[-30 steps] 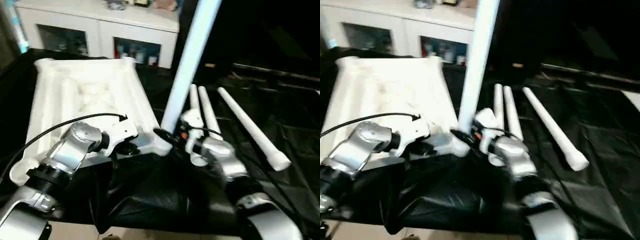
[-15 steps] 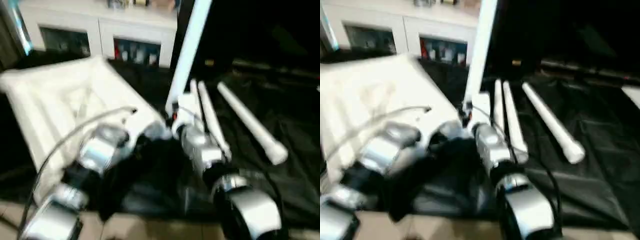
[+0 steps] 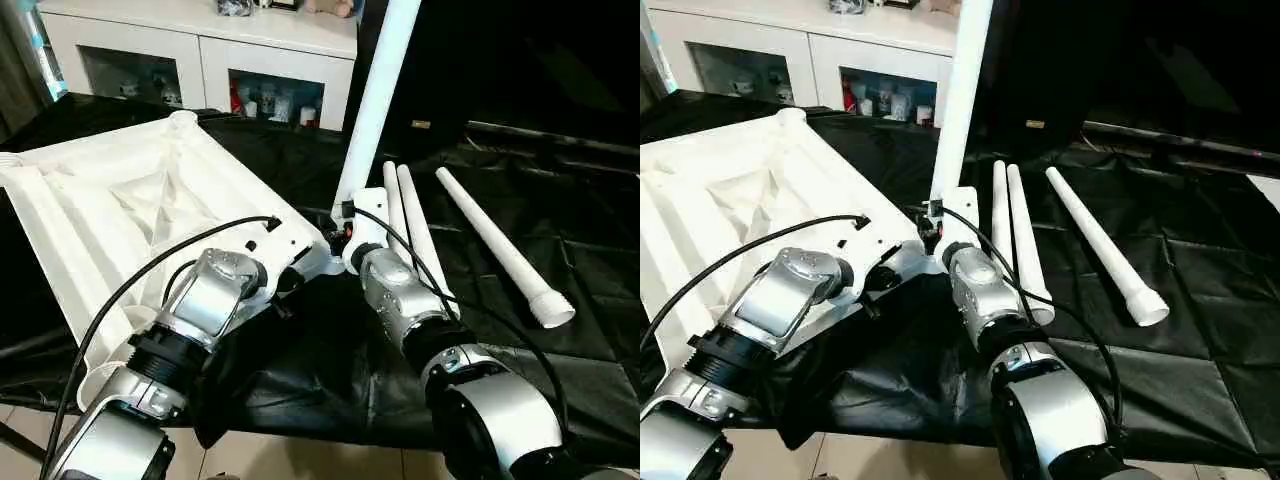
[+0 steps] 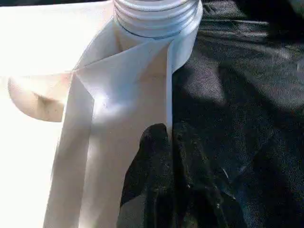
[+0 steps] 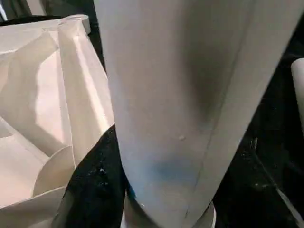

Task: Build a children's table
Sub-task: Rotate leg to tighten

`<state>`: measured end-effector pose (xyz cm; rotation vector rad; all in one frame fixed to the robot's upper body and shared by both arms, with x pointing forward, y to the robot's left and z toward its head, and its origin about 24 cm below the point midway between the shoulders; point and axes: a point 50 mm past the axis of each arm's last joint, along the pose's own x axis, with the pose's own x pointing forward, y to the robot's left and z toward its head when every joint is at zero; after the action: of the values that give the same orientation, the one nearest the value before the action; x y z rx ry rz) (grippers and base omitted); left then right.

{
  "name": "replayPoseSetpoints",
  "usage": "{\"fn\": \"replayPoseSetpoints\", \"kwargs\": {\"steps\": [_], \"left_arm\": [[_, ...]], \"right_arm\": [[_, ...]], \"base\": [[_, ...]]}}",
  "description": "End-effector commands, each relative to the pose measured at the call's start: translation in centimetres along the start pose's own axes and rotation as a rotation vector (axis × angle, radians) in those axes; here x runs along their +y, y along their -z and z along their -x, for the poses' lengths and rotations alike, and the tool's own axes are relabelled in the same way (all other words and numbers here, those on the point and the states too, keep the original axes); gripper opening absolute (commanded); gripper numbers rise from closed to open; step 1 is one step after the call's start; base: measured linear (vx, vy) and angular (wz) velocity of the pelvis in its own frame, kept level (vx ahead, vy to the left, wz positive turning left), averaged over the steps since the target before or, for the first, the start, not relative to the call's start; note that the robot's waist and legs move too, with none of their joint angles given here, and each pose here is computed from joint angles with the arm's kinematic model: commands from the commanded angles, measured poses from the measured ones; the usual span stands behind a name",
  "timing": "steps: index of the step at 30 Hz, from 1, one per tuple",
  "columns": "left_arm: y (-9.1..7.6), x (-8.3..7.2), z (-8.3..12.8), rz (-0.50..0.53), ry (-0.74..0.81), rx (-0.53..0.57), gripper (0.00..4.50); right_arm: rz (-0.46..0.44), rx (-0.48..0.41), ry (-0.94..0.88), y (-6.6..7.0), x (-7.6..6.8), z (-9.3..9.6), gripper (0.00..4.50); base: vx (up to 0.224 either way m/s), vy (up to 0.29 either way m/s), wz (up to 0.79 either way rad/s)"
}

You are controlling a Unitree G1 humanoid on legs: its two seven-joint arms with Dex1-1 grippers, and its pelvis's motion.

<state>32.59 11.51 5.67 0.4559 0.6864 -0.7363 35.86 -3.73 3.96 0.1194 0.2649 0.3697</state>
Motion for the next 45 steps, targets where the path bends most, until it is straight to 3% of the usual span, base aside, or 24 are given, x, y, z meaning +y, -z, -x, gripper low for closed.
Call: {"fn": "replayPoseSetpoints", "kwargs": {"steps": [1, 2, 5, 8, 9, 15, 23, 27, 29, 31, 35, 40, 45], "left_arm": [[0.0, 0.7, 0.1, -0.002, -0.068, 0.014, 0.00], [0.0, 0.7, 0.1, -0.002, -0.068, 0.014, 0.00], [0.0, 1.0, 0.2, -0.004, -0.075, 0.006, 0.00], [0.0, 1.1, 0.3, -0.005, -0.078, 0.003, 0.00], [0.0, 1.2, 0.3, -0.009, -0.077, -0.002, 0.00], [-0.2, 1.4, 0.4, -0.025, -0.071, -0.022, 0.00], [0.2, 1.2, 1.0, -0.105, 0.001, -0.066, 0.00], [1.2, 1.3, 1.5, -0.137, 0.047, -0.074, 0.00], [1.5, 1.3, 1.7, -0.149, 0.068, -0.076, 0.00], [2.4, 1.0, 2.2, -0.190, 0.148, -0.081, 0.00], [3.0, 0.6, 2.9, -0.239, 0.238, -0.091, 0.00], [3.4, 0.5, 3.9, -0.248, 0.320, -0.093, 0.00], [3.6, 0.0, 4.7, -0.295, 0.411, -0.111, 0.00]], "right_arm": [[-0.039, 0.258, -0.037, 5.8, 2.1, 1.2, 1.91], [-0.037, 0.258, -0.037, 5.8, 2.1, 1.2, 1.91], [-0.056, 0.241, -0.053, 5.4, 2.1, 1.1, 2.61], [-0.060, 0.230, -0.063, 5.2, 2.2, 1.0, 2.63], [-0.062, 0.219, -0.073, 4.9, 2.2, 0.9, 2.92], [-0.070, 0.164, -0.114, 3.6, 2.3, 0.5, 3.36], [0.002, 0.073, -0.262, 1.7, 1.4, 0.4, 3.95], [0.105, 0.056, -0.418, 0.5, -0.1, 1.0, 4.39], [0.130, 0.049, -0.465, 0.1, -0.6, 1.3, 4.46], [0.217, 0.038, -0.601, -1.1, -2.2, 2.5, 4.46], [0.283, 0.052, -0.696, -1.6, -3.5, 3.7, 4.46], [0.348, 0.122, -0.790, -1.7, -5.0, 5.1, 4.46], [0.355, 0.147, -0.829, -1.5, -5.2, 5.9, 4.46]], "base": [[0.000, 0.000, 0.00], [0.000, 0.000, 0.00], [0.000, 0.000, 0.00], [0.000, 0.000, 0.00], [0.000, 0.000, 0.00], [0.000, 0.000, 0.00], [0.000, 0.000, 0.00], [0.000, 0.000, 0.00], [0.000, 0.000, 0.00], [0.000, 0.000, 0.00], [0.000, 0.000, 0.00], [0.000, 0.000, 0.00], [0.000, 0.000, 0.00]]}}
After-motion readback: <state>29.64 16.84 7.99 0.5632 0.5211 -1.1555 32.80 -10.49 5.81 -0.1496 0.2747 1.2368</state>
